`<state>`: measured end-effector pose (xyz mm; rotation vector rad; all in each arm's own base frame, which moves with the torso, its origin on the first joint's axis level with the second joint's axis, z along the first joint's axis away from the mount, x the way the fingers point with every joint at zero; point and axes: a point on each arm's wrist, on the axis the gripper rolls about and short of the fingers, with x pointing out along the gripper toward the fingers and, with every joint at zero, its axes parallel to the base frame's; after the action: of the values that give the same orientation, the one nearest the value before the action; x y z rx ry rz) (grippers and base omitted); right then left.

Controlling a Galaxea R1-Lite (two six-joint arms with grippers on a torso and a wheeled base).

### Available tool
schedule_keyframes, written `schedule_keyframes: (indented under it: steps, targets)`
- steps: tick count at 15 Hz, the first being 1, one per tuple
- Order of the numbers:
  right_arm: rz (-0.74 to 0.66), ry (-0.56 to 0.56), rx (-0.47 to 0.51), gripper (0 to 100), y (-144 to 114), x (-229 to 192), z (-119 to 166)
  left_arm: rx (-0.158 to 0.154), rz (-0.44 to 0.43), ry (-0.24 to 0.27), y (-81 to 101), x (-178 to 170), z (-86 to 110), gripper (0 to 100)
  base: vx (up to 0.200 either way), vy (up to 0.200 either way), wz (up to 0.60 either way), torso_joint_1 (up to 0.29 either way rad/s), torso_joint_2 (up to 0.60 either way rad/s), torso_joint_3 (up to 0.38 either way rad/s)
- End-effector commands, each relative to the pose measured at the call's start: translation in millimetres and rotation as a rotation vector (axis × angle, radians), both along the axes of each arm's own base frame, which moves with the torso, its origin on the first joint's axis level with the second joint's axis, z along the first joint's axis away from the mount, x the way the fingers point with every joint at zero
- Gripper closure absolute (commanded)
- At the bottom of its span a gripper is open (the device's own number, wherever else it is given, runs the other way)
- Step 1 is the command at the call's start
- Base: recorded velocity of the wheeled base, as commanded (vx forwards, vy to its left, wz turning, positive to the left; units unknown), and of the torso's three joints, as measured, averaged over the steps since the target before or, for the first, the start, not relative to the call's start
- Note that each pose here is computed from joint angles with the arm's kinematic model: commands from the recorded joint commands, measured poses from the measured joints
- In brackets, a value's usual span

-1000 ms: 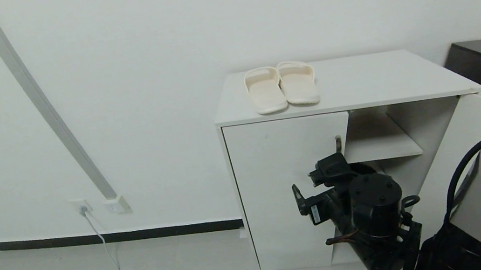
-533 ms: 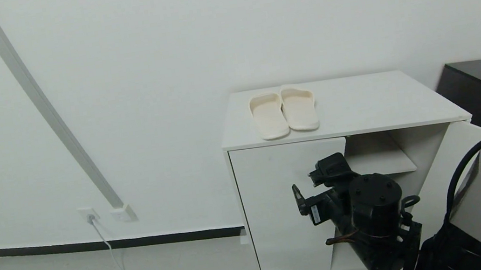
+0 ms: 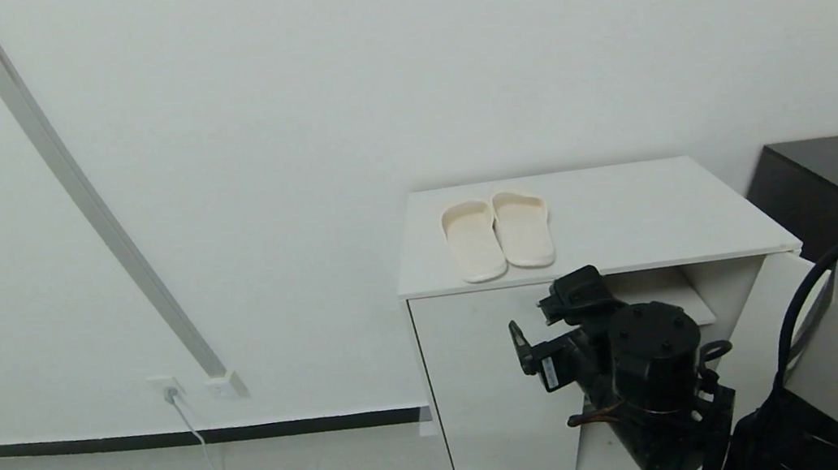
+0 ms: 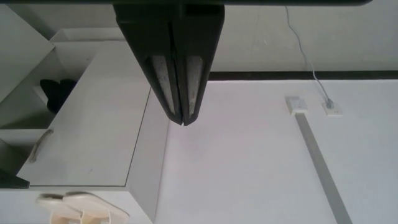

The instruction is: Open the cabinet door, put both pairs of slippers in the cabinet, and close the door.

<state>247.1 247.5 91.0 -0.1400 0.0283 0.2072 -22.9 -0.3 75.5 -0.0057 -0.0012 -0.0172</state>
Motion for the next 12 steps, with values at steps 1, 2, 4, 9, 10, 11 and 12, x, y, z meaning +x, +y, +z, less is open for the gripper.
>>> schedule_keyframes:
  steps: [1, 2, 4, 9, 10, 11, 12]
  targets:
    - [0.000, 0.001, -0.003, 0, 0.2, 0.0, -0.6, 0.000, 0.000, 0.001, 0.0, 0.1, 0.0, 100, 0.000, 0.000, 0.00, 0.178, -0.40, -0.212]
    - [0.000, 0.001, -0.003, 0, 0.2, 0.0, -0.6, 0.000, 0.000, 0.001, 0.0, 0.1, 0.0, 100, 0.000, 0.000, 0.00, 0.178, -0.39, -0.207]
    - [0.000, 0.001, -0.001, 0, 0.2, 0.0, -0.6, 0.000, 0.000, 0.001, 0.0, 0.1, 0.0, 100, 0.000, 0.000, 0.00, 0.173, -0.36, -0.193]
    - [0.008, -0.014, 0.016, 0, 0.3, -0.1, 1.5, -0.002, 0.000, 0.001, 0.0, 0.1, 0.0, 100, 0.000, 0.000, 0.00, 0.167, -0.36, -0.193]
    - [0.023, -0.019, 0.021, 0, -0.1, 0.6, 2.2, -0.002, 0.000, 0.001, 0.0, 0.1, 0.0, 100, 0.000, 0.000, 0.00, 0.061, -0.14, -0.066]
    - [0.022, -0.024, 0.024, 0, -0.8, 1.3, 2.8, -0.002, 0.000, 0.001, 0.0, 0.1, 0.0, 100, 0.000, 0.000, 0.00, 0.027, -0.06, -0.027]
    - [0.022, -0.024, 0.022, 0, -0.8, 1.3, 2.8, 0.000, 0.000, 0.001, 0.0, 0.1, 0.0, 100, 0.000, 0.000, 0.00, 0.000, 0.00, 0.000]
